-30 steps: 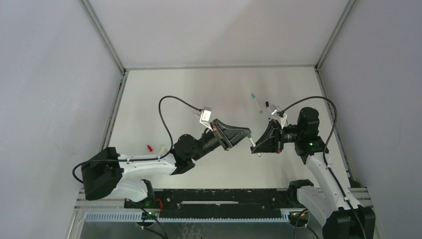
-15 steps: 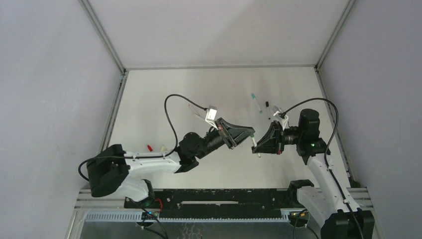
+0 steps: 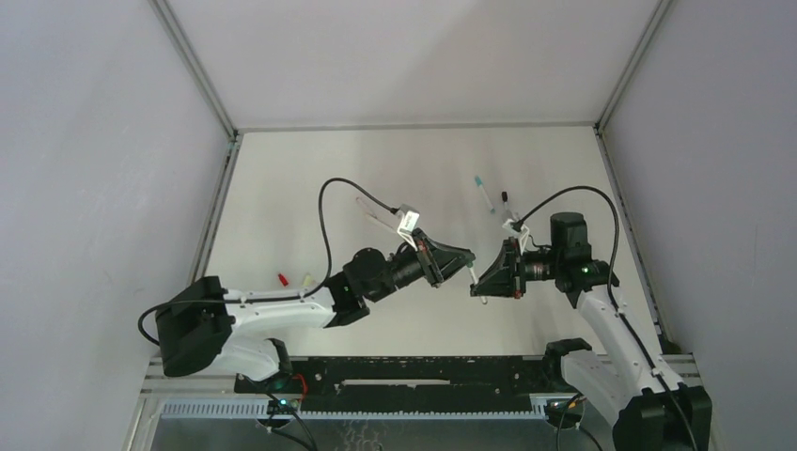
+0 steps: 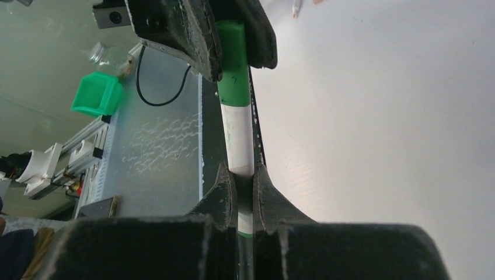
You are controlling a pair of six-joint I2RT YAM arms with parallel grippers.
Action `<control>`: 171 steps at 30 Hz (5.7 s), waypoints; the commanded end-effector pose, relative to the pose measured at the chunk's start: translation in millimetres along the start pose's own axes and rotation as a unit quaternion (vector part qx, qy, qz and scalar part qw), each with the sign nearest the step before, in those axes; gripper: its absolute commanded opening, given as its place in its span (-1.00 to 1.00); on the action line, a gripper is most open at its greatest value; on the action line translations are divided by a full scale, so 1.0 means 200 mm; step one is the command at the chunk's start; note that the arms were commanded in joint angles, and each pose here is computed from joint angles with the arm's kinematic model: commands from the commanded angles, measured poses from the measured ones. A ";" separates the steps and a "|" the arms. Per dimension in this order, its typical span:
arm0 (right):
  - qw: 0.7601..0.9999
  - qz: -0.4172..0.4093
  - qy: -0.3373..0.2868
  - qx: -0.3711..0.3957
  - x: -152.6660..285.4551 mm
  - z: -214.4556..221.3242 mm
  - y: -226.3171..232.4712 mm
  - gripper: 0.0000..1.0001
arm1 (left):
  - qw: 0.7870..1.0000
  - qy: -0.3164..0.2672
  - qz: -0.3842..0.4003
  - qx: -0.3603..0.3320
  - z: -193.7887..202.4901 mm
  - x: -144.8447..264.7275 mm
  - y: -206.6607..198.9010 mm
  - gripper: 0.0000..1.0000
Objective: Insert the pens into the pen caps
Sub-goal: Press the pen cap onto the pen, then place the pen at the center of the board, then move the pen to the center of the board.
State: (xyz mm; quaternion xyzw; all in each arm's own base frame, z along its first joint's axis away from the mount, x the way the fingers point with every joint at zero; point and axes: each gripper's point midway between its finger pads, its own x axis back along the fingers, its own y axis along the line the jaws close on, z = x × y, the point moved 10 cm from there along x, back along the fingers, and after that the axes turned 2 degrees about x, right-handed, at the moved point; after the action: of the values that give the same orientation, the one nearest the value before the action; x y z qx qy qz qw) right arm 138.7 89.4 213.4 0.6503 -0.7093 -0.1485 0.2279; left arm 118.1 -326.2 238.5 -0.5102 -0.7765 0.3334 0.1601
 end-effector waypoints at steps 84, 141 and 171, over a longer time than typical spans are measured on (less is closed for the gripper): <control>0.895 0.432 0.086 -0.068 0.22 -0.49 -0.82 -0.19 | 0.976 -0.034 -0.205 -0.059 -0.03 0.75 0.26 0.73; 0.957 0.163 0.132 0.202 -0.02 -0.36 -0.31 0.37 | 0.905 -0.069 -0.417 0.054 -0.45 0.44 0.77 0.93; 0.949 0.169 0.149 0.220 -0.05 -0.36 -0.30 0.36 | 0.723 0.041 -0.680 0.111 -0.52 -0.01 1.24 0.23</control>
State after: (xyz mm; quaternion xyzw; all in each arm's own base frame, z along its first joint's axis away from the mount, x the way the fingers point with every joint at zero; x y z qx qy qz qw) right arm 226.3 96.8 240.7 0.5659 -0.7827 0.1384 0.2191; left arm 342.7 -227.5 140.1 0.1432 -0.8666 0.2044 0.4321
